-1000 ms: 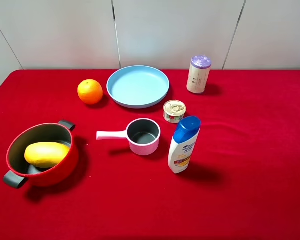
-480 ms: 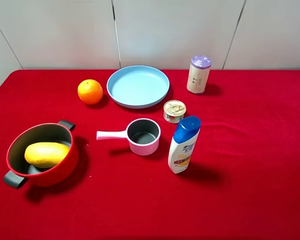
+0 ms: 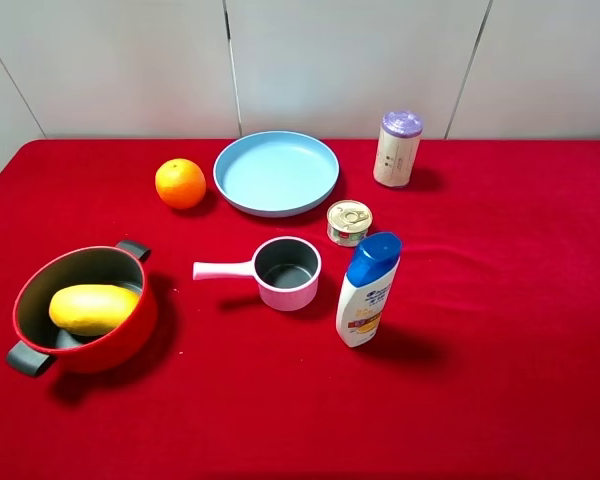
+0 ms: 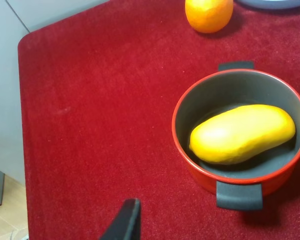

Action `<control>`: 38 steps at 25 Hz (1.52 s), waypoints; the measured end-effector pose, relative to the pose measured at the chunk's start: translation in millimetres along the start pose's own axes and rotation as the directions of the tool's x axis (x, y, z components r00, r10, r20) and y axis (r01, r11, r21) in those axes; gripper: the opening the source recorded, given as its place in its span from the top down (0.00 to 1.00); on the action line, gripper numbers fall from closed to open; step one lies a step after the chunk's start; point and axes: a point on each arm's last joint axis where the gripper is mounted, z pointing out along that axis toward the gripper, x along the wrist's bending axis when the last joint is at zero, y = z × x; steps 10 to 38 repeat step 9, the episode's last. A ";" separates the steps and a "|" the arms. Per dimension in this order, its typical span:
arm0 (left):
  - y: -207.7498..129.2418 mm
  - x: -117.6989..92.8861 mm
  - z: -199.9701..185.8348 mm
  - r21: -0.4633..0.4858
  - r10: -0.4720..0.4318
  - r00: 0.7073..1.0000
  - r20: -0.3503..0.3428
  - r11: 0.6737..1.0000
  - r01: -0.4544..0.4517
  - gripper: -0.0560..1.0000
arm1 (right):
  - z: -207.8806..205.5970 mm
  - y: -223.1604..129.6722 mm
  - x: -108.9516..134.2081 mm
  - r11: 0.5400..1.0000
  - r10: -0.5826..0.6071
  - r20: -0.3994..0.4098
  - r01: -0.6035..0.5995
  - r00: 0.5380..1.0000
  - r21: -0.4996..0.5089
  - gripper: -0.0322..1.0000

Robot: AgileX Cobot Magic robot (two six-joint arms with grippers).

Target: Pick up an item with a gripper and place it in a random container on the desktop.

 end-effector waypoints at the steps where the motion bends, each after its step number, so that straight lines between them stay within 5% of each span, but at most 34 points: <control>1: 0.0 0.0 0.0 0.000 0.000 1.000 0.000 1.000 0.000 0.02 | 0.0 0.0 0.0 1.000 0.000 0.000 0.000 1.000 0.000 0.30; 38: 0.0 0.0 0.0 0.000 0.000 1.000 0.000 1.000 0.000 0.02 | 0.0 0.0 0.0 1.000 0.000 0.000 0.000 1.000 0.000 0.30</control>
